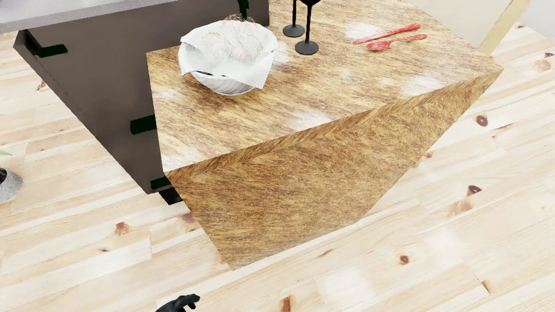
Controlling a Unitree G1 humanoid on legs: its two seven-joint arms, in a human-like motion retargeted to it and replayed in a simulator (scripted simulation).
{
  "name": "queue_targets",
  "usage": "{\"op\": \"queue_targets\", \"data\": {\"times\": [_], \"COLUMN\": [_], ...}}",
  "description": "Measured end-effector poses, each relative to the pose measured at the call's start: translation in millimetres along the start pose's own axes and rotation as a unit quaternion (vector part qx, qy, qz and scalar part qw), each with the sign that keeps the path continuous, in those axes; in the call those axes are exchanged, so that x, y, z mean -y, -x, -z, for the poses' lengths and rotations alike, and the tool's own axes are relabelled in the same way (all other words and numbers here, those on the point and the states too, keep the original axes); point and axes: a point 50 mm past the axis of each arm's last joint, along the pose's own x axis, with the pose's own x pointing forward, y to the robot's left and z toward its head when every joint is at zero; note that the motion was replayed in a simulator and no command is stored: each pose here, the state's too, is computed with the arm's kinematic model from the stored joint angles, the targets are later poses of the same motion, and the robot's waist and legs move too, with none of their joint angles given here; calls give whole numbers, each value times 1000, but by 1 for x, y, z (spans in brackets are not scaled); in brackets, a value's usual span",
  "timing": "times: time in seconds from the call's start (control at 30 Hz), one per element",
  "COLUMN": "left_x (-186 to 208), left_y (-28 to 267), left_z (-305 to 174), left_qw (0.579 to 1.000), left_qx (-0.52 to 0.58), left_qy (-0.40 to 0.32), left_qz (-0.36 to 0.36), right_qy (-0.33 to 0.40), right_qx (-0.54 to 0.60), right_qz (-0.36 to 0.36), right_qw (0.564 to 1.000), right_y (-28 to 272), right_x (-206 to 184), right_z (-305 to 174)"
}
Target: Head to the chair
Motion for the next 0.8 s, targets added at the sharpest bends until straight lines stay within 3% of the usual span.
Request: {"op": "queue_targets", "data": {"times": [0.23, 0.43, 0.53, 0.63, 0.8], "left_x": [0, 62, 93, 105, 87], "left_y": [13, 41, 53, 59, 58], "left_z": [44, 72, 71, 69, 82], "left_qw": [999, 991, 986, 982, 986], "left_qx": [-44, -105, -108, -88, -116], "left_qy": [10, 44, 42, 9, 44], "left_qz": [-16, 68, 122, 167, 112], "right_qy": [22, 90, 172, 196, 226], "right_qx": [36, 171, 256, 332, 396], "right_qz": [-5, 43, 78, 95, 55], "right_qw": [999, 980, 948, 918, 888], "right_y": [-6, -15, -3, 18, 39], "right_x": [3, 58, 83, 89, 65], "right_z": [-31, -99, -144, -179, -197]}}
